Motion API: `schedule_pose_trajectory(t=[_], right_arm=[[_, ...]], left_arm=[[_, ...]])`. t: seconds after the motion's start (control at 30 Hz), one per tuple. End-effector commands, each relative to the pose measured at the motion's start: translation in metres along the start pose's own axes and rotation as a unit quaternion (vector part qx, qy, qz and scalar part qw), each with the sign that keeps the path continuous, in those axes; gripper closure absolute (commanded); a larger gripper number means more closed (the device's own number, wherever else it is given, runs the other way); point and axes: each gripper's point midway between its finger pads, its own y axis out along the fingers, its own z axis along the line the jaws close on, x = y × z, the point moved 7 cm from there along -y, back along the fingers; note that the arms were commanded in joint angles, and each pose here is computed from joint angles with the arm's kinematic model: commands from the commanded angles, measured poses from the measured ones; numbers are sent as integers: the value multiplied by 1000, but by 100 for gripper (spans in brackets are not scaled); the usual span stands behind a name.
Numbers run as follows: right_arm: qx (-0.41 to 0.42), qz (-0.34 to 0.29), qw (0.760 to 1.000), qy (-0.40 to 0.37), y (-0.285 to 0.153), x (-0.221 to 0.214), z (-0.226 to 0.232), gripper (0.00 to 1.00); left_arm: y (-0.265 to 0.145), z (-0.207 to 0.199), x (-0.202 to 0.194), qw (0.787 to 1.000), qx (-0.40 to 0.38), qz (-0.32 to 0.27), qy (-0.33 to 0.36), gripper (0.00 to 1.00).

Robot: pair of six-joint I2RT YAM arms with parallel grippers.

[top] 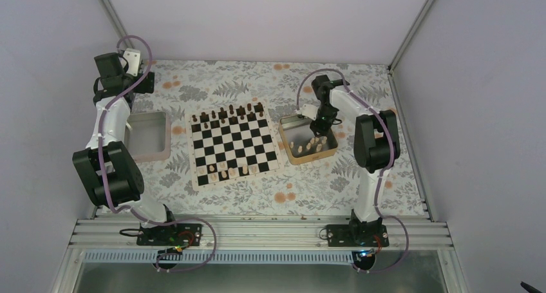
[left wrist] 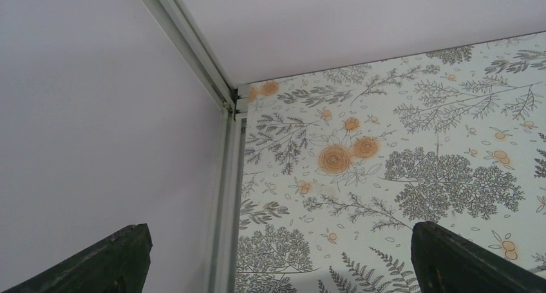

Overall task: Set up the chess pieces on the board
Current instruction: Pick up the chess piece from the storage box.

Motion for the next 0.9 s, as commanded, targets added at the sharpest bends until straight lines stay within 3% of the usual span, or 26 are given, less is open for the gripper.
schedule_pose_trajectory(t=[0.0,0.47,0.87], right_arm=[[25,1,1000,8,4,-6,6,67],[25,2,1000,8,1,-8,8,66],[-20,-34,999,9,-15,5,-11,70]], left_arm=[[-4,3,5,1000,-1,-14,0,0],[-2,3,3,1000,-2,-10,0,0],[0,3,1,1000,-1,-7,-1,0]])
